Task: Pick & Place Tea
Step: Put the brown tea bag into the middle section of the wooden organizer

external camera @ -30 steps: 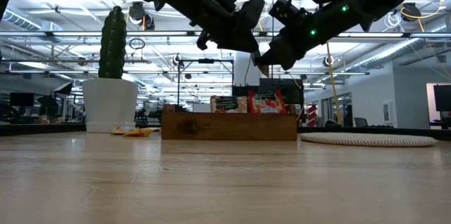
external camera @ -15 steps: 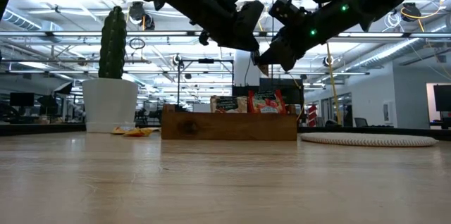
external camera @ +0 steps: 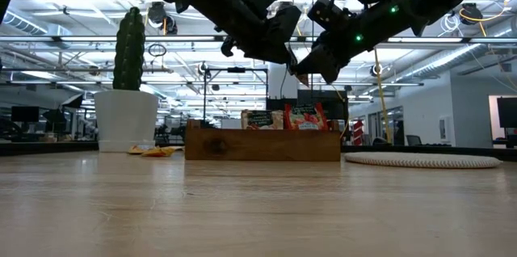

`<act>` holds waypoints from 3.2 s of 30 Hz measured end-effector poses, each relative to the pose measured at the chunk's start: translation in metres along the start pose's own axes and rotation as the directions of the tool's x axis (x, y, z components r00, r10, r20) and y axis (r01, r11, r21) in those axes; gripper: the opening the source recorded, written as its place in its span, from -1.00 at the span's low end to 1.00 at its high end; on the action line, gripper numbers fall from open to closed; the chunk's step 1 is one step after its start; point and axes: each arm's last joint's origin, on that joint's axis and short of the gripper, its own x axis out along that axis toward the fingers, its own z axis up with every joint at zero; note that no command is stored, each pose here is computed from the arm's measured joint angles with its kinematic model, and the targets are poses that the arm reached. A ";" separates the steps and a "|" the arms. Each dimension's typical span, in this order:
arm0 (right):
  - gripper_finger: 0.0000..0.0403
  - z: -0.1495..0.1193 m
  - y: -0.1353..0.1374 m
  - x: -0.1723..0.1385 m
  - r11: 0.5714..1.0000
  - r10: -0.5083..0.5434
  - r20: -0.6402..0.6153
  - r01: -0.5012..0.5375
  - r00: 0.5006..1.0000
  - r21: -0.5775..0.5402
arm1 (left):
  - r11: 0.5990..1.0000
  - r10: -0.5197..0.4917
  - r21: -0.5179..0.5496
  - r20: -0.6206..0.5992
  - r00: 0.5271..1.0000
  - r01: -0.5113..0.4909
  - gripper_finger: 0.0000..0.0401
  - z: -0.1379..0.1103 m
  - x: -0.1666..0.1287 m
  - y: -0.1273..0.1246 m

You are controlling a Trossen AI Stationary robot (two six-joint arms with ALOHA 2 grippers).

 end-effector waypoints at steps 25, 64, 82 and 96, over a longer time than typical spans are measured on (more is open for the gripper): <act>-1.00 0.001 0.001 0.000 0.999 0.030 0.023 -0.030 0.999 -0.016 | 0.995 -0.104 -0.007 -0.015 0.994 0.104 -0.19 0.000 0.003 0.003; 0.24 0.008 -0.013 -0.018 0.971 0.158 0.148 -0.181 0.976 0.157 | 0.932 -0.288 0.030 -0.540 0.791 0.361 -1.00 0.003 -0.057 0.024; 0.45 0.001 -0.058 -0.036 0.971 0.087 0.051 -0.096 0.995 0.217 | 0.609 -0.409 0.383 -0.599 0.689 0.695 -1.00 0.022 -0.036 0.032; 0.44 0.000 -0.056 -0.036 0.971 0.121 0.052 -0.129 0.991 0.201 | 0.575 -0.332 0.298 -0.766 0.550 0.762 -1.00 -0.005 0.023 0.022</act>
